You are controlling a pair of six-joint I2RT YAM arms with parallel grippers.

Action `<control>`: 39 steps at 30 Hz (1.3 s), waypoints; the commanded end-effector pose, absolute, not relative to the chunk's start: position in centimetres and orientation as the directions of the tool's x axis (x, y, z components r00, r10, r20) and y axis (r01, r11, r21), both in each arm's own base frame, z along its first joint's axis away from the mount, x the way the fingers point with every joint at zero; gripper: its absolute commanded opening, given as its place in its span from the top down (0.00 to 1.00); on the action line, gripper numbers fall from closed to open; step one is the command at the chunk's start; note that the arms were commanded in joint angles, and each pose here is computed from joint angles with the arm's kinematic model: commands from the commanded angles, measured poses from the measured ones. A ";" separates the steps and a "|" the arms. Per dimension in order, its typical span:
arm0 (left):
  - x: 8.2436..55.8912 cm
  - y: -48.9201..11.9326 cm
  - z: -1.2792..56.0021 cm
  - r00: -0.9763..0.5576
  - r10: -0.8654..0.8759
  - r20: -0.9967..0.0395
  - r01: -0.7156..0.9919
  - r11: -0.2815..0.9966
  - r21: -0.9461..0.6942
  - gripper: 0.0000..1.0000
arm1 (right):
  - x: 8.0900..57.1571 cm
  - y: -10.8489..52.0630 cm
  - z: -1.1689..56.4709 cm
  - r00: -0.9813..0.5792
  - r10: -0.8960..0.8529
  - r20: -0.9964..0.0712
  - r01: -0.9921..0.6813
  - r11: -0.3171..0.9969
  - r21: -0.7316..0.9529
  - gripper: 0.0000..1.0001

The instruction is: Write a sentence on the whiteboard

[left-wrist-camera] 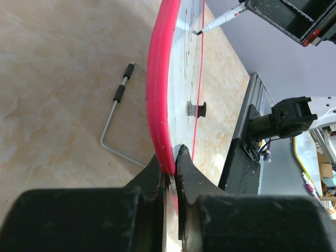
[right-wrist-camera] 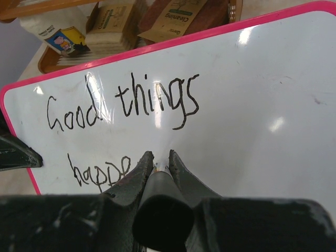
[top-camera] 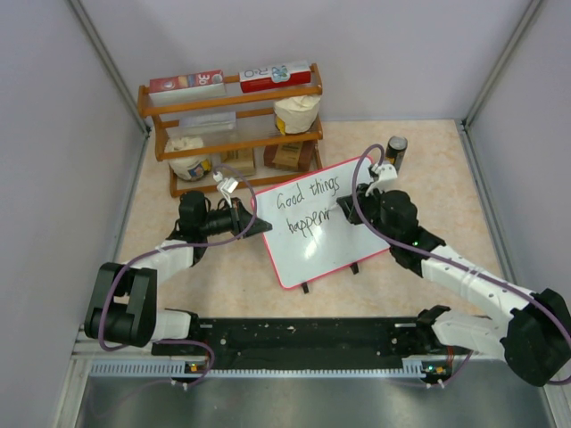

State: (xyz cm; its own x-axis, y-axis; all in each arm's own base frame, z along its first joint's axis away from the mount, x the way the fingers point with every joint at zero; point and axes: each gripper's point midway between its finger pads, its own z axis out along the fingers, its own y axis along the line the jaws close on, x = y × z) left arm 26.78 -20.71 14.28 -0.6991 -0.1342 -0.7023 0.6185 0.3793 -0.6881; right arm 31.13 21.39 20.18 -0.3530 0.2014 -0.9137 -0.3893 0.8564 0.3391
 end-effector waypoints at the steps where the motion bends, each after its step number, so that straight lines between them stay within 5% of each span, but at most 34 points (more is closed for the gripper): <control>1: 24.8 -20.7 10.2 -0.658 0.002 -0.753 0.689 0.405 -0.601 1.00 | 31.4 19.6 19.9 -0.341 0.189 -0.921 -0.334 0.891 0.307 1.00; 16: 24.8 -20.7 10.1 -0.660 0.003 -0.751 0.687 0.405 -0.603 1.00 | 29.9 19.3 17.3 -0.394 0.166 -0.904 -0.345 0.885 0.313 1.00; 29: 24.8 -20.7 10.1 -0.660 0.003 -0.751 0.687 0.405 -0.603 1.00 | 30.3 19.4 24.8 -0.252 0.277 -0.927 -0.381 0.852 0.358 1.00; 39: 24.8 -20.8 10.2 -0.659 0.004 -0.752 0.689 0.403 -0.602 1.00 | 32.0 19.4 23.9 -0.263 0.266 -0.928 -0.348 0.871 0.348 1.00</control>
